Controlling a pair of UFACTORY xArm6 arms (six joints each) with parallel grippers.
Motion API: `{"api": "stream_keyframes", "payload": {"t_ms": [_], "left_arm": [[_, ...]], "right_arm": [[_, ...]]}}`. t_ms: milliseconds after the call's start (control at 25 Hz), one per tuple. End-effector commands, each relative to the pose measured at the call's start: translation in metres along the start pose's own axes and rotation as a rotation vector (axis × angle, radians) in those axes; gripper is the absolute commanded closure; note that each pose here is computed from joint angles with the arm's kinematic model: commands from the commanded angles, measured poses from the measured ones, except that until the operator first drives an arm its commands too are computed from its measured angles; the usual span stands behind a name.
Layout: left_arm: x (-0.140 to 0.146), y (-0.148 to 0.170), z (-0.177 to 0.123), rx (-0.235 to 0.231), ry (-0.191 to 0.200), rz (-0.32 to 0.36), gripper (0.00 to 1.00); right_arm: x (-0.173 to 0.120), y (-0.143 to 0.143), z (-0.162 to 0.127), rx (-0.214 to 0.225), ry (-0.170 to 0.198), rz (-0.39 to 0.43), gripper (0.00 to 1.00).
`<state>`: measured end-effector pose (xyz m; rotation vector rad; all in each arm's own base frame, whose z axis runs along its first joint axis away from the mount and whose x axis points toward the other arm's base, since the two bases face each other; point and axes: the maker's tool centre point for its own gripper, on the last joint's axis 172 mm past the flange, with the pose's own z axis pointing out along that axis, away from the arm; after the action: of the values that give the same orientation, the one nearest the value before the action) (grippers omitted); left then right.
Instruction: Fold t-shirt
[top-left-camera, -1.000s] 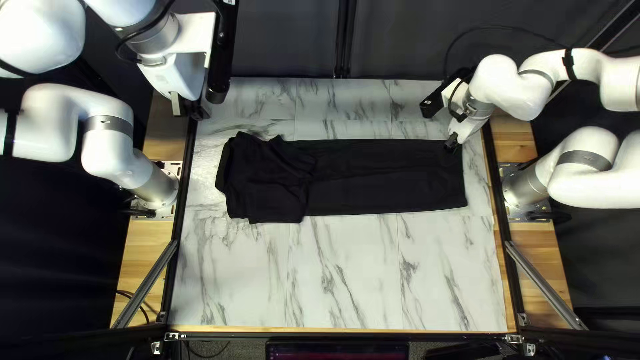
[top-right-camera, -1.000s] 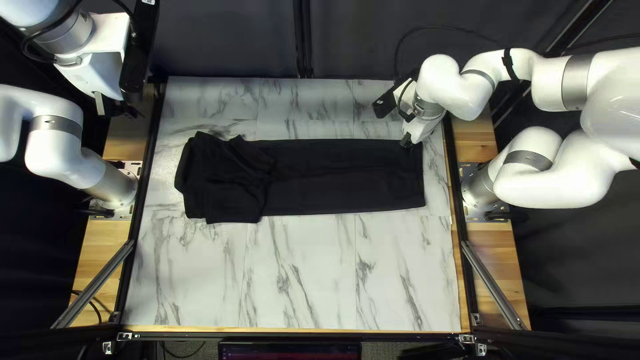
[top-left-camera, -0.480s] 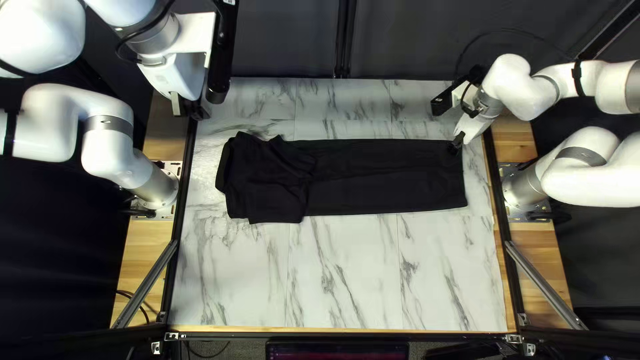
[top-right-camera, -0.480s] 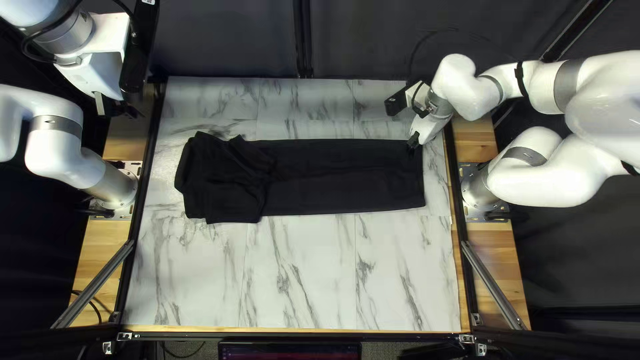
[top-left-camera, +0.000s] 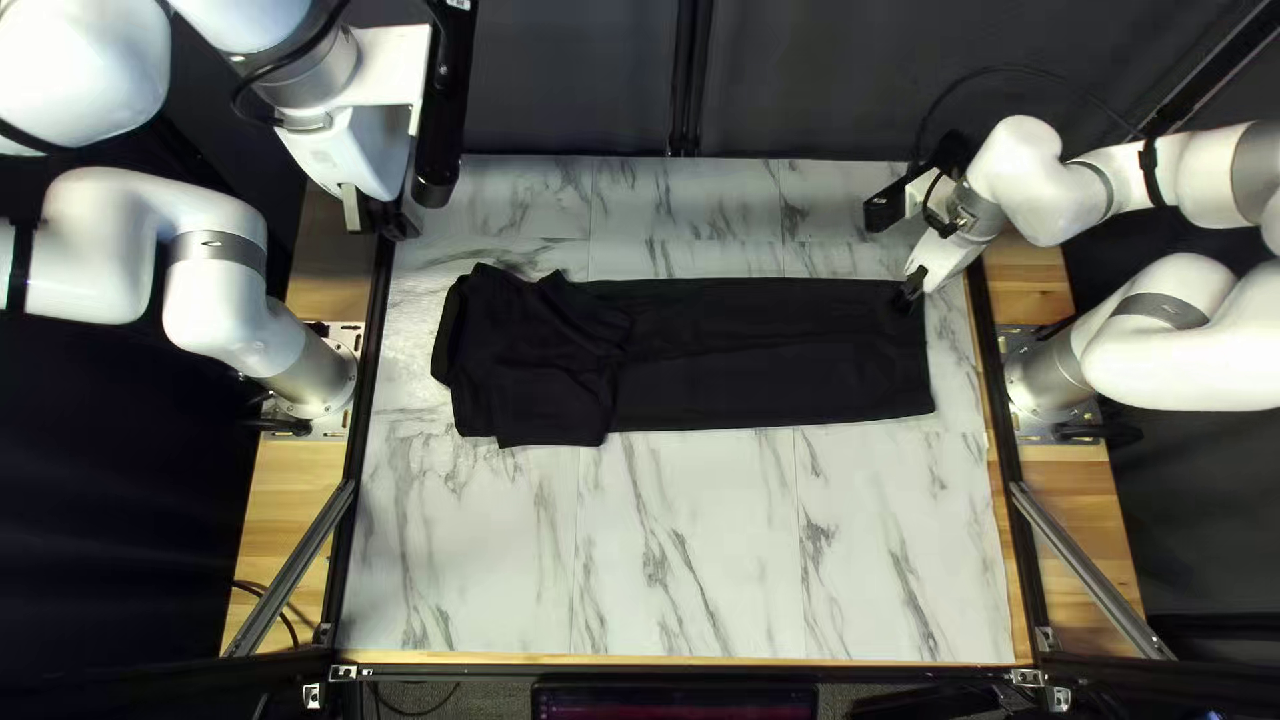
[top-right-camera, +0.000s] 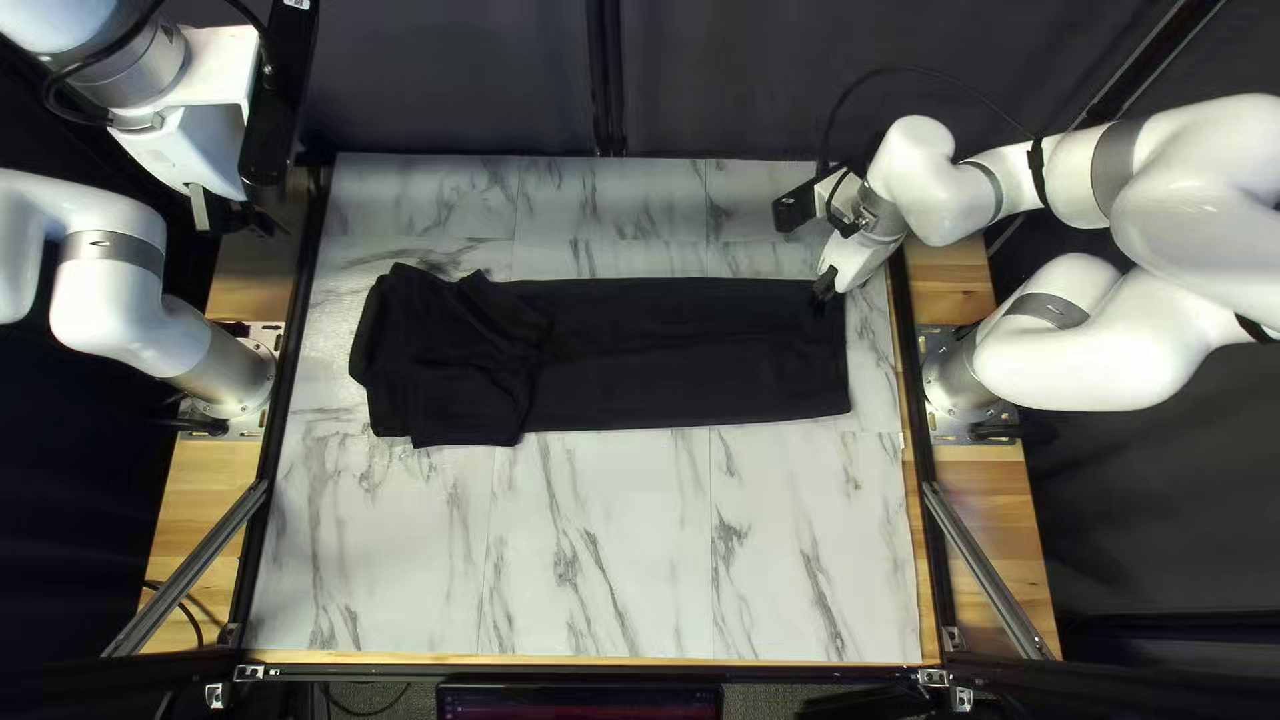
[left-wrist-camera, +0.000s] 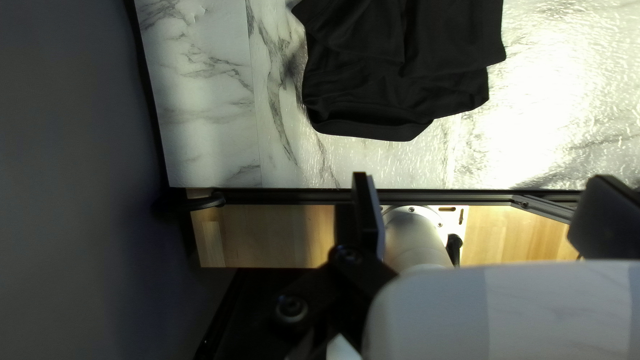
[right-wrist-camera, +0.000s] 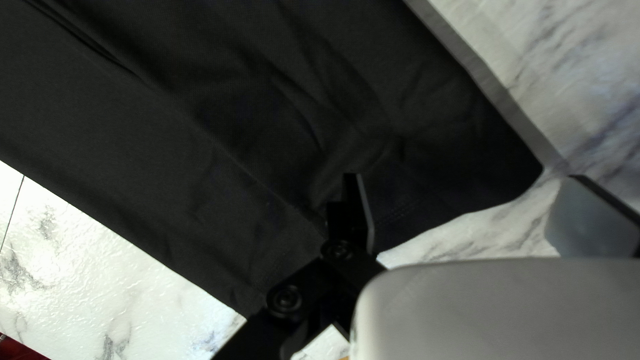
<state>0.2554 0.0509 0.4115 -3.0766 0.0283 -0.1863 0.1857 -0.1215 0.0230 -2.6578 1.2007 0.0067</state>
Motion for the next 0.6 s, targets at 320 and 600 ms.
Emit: {"api": "stream_keyframes", "payload": {"t_ms": [320,600], "left_arm": [[0.000,0.000,0.000,0.000,0.000,0.000,0.00],[0.000,0.000,0.000,0.000,0.000,0.000,0.00]], "right_arm": [[0.000,-0.004,-0.002,0.006,0.009,-0.006,1.00],[0.002,-0.026,-0.024,-0.008,0.035,-0.015,1.00]]}}
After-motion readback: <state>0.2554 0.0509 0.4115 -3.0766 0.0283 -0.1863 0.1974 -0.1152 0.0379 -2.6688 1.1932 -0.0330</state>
